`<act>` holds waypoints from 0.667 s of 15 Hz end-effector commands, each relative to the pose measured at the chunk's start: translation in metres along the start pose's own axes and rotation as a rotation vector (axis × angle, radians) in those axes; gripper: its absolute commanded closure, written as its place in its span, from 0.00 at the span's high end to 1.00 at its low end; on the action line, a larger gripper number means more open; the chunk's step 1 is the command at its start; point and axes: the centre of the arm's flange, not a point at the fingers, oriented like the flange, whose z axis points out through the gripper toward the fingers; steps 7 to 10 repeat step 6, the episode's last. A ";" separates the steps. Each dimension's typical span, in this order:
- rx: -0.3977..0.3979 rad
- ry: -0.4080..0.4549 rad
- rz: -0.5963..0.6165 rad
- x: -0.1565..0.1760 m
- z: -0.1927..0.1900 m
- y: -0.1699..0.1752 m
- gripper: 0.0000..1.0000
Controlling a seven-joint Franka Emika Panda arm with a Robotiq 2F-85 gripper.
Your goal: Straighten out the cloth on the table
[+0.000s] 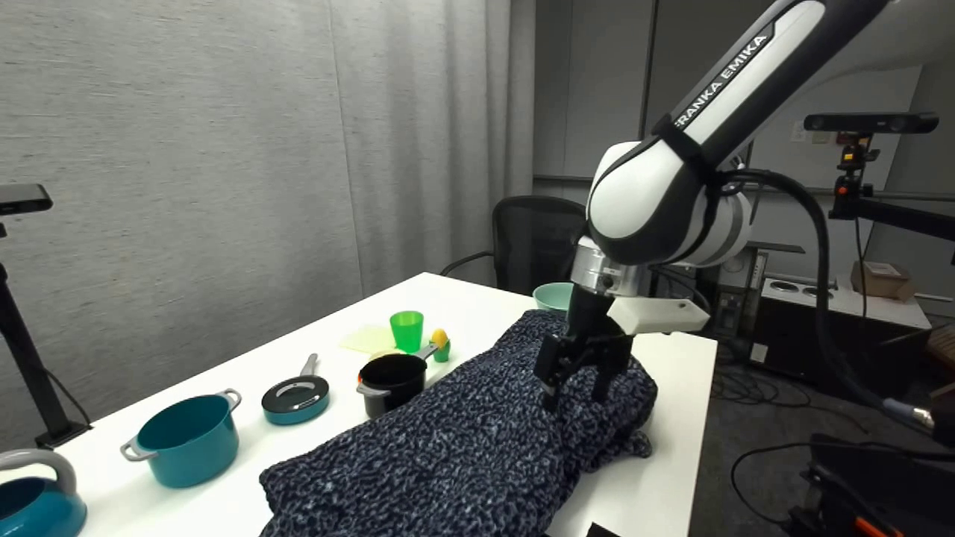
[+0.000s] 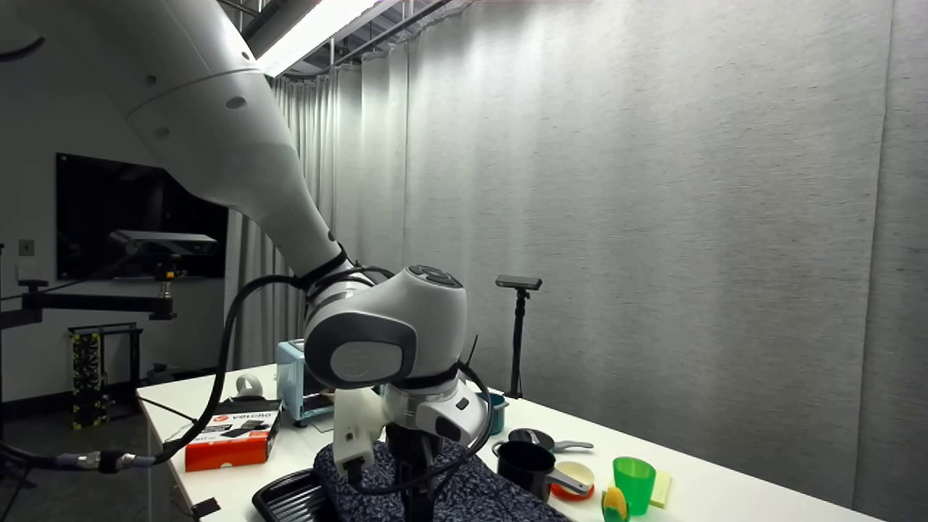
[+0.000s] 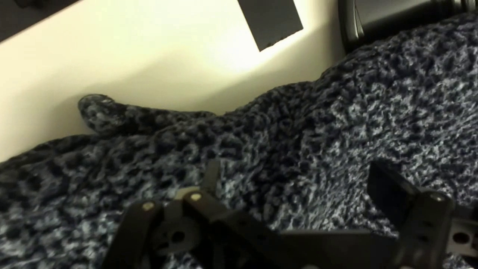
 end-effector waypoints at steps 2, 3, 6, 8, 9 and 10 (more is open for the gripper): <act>-0.052 -0.013 -0.069 0.010 0.014 -0.021 1.00; -0.021 -0.020 -0.046 0.003 0.013 -0.014 1.00; -0.044 -0.021 -0.069 0.005 0.017 -0.017 1.00; -0.044 -0.021 -0.069 0.005 0.017 -0.017 1.00; -0.044 -0.021 -0.069 0.005 0.017 -0.017 1.00; -0.044 -0.021 -0.069 0.005 0.017 -0.017 1.00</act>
